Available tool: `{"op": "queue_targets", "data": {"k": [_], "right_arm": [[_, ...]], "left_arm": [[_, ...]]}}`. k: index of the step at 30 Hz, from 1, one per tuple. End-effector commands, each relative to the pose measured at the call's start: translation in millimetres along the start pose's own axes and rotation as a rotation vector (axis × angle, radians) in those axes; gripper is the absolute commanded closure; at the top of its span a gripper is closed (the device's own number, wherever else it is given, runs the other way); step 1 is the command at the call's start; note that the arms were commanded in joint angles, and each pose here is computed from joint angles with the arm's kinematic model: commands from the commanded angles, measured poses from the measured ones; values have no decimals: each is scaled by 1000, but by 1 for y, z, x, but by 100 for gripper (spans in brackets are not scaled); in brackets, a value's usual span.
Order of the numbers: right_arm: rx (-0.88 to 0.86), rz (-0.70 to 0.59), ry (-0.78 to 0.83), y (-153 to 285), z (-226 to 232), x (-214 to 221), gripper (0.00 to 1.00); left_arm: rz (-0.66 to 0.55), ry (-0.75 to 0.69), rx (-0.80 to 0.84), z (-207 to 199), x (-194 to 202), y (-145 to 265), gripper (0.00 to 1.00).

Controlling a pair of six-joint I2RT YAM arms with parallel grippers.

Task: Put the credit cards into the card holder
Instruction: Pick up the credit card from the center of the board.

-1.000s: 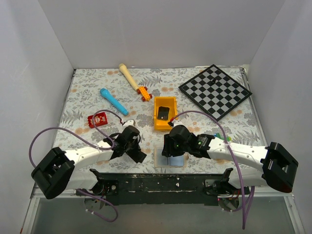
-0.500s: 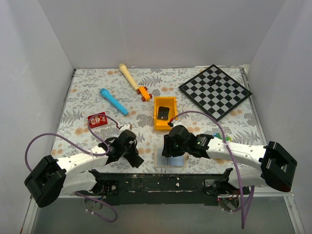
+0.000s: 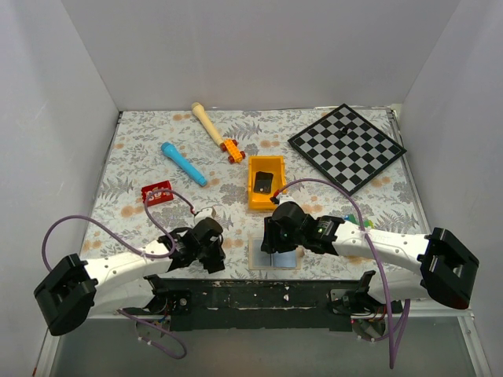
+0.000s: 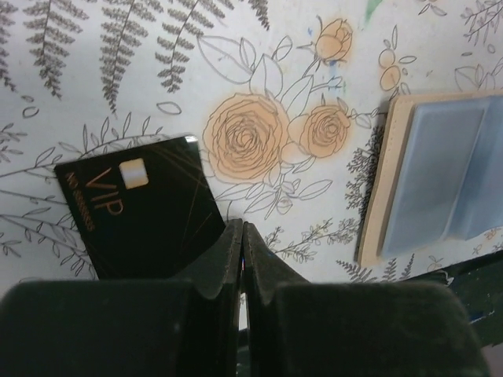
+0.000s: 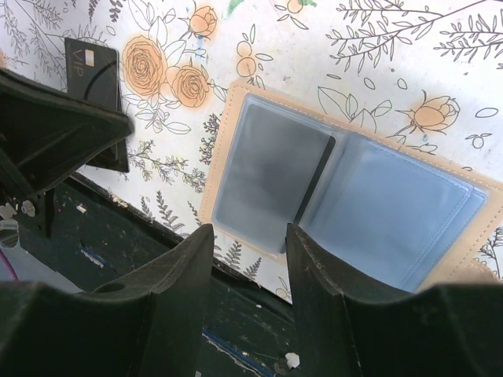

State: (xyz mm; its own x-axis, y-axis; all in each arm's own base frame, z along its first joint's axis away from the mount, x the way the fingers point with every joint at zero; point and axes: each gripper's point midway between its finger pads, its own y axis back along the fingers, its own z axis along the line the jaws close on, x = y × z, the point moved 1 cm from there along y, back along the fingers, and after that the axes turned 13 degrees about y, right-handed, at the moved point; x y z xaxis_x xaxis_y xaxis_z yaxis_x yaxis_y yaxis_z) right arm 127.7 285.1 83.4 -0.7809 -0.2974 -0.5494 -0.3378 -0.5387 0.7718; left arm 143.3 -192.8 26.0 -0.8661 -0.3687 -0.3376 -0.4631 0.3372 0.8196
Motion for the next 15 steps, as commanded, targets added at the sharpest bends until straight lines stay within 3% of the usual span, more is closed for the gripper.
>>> {"op": "queue_targets", "data": {"k": [1, 5, 7, 15], "right_arm": [[5, -27, 9, 1, 1, -6, 49], [-2, -27, 53, 2, 2, -7, 46], [0, -27, 83, 1, 1, -9, 40], [-2, -26, 257, 5, 17, -27, 31]], "left_arm": [[-3, 20, -23, 11, 4, 13, 100], [-117, 39, 11, -2, -24, 37, 100], [-159, 62, 46, -10, -39, 49, 100], [-221, 163, 61, -1, -80, 57, 94]]}}
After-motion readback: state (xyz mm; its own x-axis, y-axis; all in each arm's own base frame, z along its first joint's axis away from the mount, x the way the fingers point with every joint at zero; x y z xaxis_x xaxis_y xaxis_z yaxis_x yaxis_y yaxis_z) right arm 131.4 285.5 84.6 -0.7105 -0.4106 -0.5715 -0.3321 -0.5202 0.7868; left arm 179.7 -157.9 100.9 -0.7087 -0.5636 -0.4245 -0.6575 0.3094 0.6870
